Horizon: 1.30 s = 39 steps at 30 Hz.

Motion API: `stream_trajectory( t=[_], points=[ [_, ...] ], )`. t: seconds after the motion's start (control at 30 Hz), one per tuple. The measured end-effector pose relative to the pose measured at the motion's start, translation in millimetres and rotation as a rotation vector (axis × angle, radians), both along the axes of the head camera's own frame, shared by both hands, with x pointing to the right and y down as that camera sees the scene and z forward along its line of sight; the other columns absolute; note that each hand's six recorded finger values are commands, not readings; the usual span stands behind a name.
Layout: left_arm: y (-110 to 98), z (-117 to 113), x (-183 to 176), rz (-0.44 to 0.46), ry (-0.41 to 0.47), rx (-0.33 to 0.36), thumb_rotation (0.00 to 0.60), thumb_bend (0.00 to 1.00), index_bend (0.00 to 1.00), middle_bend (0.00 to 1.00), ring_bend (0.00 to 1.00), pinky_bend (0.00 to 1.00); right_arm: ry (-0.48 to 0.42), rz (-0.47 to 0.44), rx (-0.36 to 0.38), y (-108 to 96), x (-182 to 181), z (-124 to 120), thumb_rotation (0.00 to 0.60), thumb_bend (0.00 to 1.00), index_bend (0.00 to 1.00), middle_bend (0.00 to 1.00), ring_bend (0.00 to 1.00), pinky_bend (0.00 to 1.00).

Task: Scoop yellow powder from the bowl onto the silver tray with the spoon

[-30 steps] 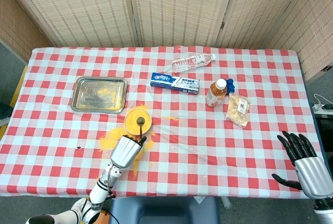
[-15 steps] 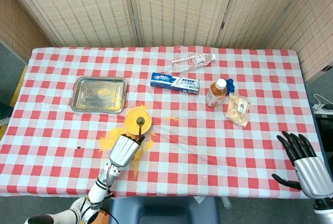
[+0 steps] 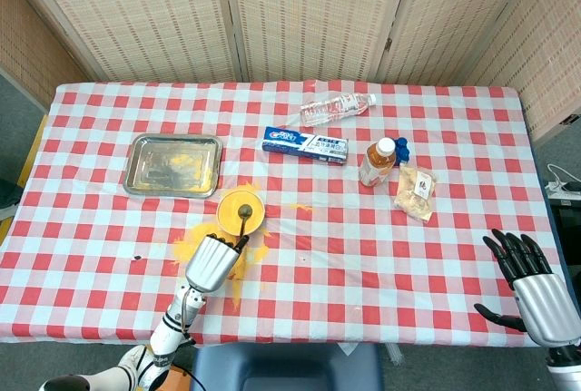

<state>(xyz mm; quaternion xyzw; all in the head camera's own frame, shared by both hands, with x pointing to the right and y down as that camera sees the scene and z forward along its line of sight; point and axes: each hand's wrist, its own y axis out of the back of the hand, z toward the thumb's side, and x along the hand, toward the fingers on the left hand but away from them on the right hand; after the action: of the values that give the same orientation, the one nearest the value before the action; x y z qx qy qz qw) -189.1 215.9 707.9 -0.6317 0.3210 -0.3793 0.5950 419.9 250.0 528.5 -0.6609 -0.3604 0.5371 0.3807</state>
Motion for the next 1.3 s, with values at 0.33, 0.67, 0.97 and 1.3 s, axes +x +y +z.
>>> stream_trajectory(
  t=[0.33, 0.67, 0.97, 1.3],
  points=[
    [-1, 1, -8, -0.018, -0.021, 0.004, 0.6, 0.45, 0.51, 1.0, 1.0, 1.0, -0.002, -0.004, -0.001, 1, -1, 0, 0.527, 0.0, 0.0, 0.0, 0.0, 0.0],
    [-2, -3, -13, -0.025, -0.025, 0.024, 0.6, 0.45, 0.55, 1.0, 1.0, 1.0, -0.003, -0.01, -0.005, 2, -2, 0, 0.527, 0.0, 0.0, 0.0, 0.0, 0.0],
    [-5, -7, -16, -0.029, -0.028, 0.048, 0.6, 0.45, 0.59, 1.0, 1.0, 1.0, -0.003, -0.015, -0.006, 2, -3, 0, 0.527, 0.0, 0.0, 0.0, 0.0, 0.0],
    [-11, -16, -18, -0.035, 0.012, 0.104, 0.6, 0.61, 0.8, 1.0, 1.0, 1.0, -0.004, -0.019, -0.006, 3, -4, 0, 0.528, 0.0, 0.0, 0.0, 0.0, 0.0]
  ],
)
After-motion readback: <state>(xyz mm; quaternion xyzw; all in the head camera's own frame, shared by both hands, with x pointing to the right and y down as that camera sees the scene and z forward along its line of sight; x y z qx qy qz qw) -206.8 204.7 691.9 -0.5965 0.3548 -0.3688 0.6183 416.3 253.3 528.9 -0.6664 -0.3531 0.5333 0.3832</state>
